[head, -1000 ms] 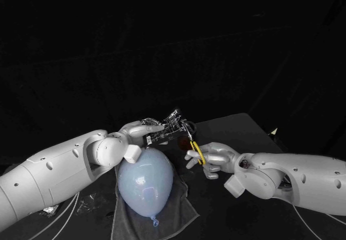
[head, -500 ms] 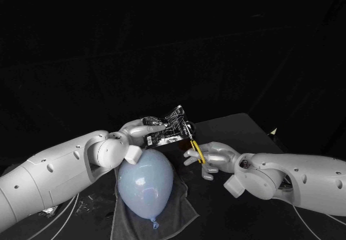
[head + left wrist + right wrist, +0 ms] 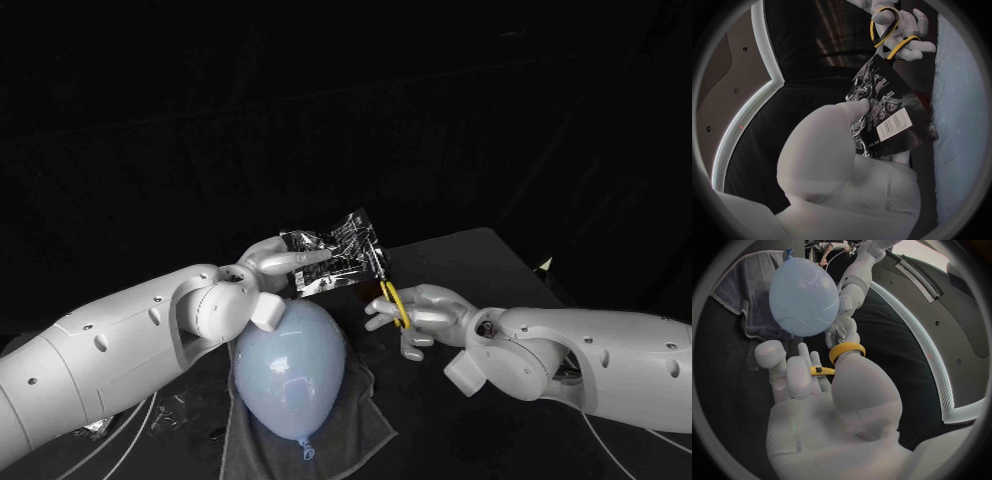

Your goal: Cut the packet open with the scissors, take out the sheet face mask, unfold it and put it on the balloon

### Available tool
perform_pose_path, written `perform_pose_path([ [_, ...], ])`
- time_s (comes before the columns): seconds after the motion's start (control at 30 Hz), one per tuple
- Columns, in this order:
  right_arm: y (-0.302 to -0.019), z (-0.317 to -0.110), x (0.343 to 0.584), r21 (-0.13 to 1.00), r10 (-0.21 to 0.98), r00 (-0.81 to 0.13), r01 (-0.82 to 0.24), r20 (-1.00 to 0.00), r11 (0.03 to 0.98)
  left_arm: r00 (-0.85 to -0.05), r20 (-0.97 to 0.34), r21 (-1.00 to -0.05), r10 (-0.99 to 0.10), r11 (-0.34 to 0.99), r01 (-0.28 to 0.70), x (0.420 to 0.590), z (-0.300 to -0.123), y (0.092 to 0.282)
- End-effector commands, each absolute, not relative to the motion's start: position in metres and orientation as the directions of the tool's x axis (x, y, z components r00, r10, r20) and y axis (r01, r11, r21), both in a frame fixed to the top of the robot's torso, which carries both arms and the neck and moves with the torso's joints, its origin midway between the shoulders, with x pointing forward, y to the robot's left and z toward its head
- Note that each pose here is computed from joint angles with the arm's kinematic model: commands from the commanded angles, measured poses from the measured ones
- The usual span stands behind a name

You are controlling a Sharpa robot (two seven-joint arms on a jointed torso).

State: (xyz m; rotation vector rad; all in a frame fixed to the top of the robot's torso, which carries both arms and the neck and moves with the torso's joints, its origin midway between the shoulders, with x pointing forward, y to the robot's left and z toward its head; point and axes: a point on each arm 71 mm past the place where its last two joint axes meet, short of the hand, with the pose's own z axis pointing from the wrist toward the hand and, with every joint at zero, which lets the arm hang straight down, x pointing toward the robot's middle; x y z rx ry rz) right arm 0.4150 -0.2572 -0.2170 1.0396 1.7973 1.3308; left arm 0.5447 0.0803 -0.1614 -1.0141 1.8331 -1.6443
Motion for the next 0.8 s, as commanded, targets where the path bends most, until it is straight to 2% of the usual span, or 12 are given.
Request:
perform_pose_path([
  [0.03,-0.257,-0.212,0.42,0.973,0.895,-0.443,0.184,-0.046,0.141,-0.631,0.103,-0.987,-0.769,0.0,-0.162,0.543,-0.157,0.076],
  [0.37,-0.263,-0.209,0.426,0.972,0.916,-0.396,0.184,-0.059,0.143,-0.631,0.101,-0.989,-0.769,-0.008,-0.148,0.543,-0.156,0.076],
  [0.8,-0.271,-0.209,0.426,0.967,0.922,-0.38,0.198,-0.078,0.163,-0.629,0.097,-0.991,-0.771,-0.014,-0.135,0.544,-0.156,0.077],
])
